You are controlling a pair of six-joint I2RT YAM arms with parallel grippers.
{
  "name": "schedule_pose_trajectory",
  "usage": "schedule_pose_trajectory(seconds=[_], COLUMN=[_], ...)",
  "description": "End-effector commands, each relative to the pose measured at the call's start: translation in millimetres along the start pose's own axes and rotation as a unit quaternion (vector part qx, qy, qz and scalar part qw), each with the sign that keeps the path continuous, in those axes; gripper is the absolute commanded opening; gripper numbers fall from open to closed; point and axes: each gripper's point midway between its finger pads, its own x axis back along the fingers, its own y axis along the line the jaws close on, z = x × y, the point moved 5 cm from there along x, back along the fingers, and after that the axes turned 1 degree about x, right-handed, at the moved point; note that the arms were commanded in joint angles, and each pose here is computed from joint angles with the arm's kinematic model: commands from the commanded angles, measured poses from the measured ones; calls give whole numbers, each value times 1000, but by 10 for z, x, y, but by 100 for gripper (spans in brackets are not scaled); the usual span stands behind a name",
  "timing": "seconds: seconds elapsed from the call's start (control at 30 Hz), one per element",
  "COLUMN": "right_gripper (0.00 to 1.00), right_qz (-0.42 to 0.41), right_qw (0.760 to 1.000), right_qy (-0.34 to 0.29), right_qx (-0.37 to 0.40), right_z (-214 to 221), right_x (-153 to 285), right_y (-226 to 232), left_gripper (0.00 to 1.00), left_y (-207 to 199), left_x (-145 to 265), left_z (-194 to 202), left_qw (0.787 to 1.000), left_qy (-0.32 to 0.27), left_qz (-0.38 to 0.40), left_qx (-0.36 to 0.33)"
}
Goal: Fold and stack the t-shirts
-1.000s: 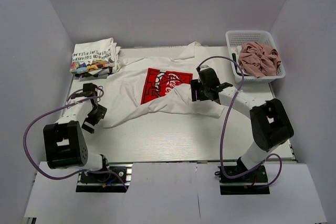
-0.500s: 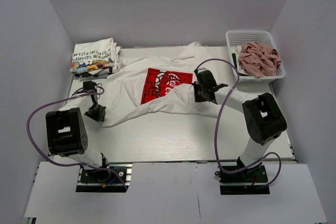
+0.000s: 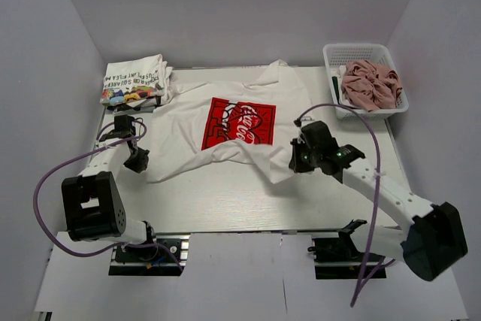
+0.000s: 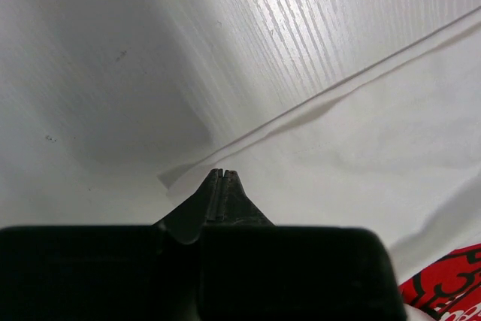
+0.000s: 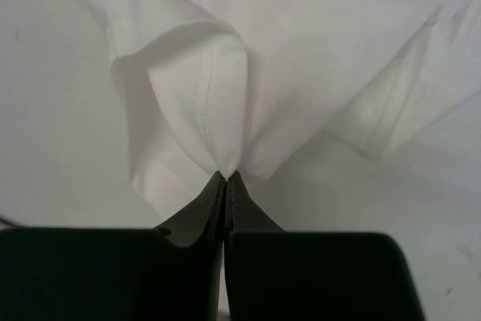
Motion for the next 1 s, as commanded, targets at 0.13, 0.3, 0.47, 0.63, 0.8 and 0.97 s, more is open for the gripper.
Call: schedule_pose_trajectory(seconds=[0.13, 0.3, 0.47, 0.63, 0.8, 0.97], right_gripper=[0, 58, 90, 90, 90, 90], right_qz=[-9, 70, -28, -158, -202, -208], right_qw=[955, 945, 976, 972, 958, 957], right_qy=[273, 286, 196, 169, 201, 203], right_qx=[-115, -144, -90, -33, -14, 3], right_z=[1250, 1357, 970, 824, 1116, 1306], right_x=[678, 931, 801, 590, 313, 136], right_y=[87, -69, 124, 452, 641, 815], left_gripper=[0, 0, 8, 26, 60, 74], left_y=[34, 1, -52, -174, -252, -274], left_x=[27, 64, 115, 228, 266, 304], left_z=[-10, -58, -64, -70, -14, 65], left_qw=[1000, 1000, 1000, 998, 994, 990], left_qy=[-7, -14, -15, -12, 5, 15], left_qz=[0, 2, 15, 53, 98, 128], left_qx=[-2, -1, -8, -25, -46, -59])
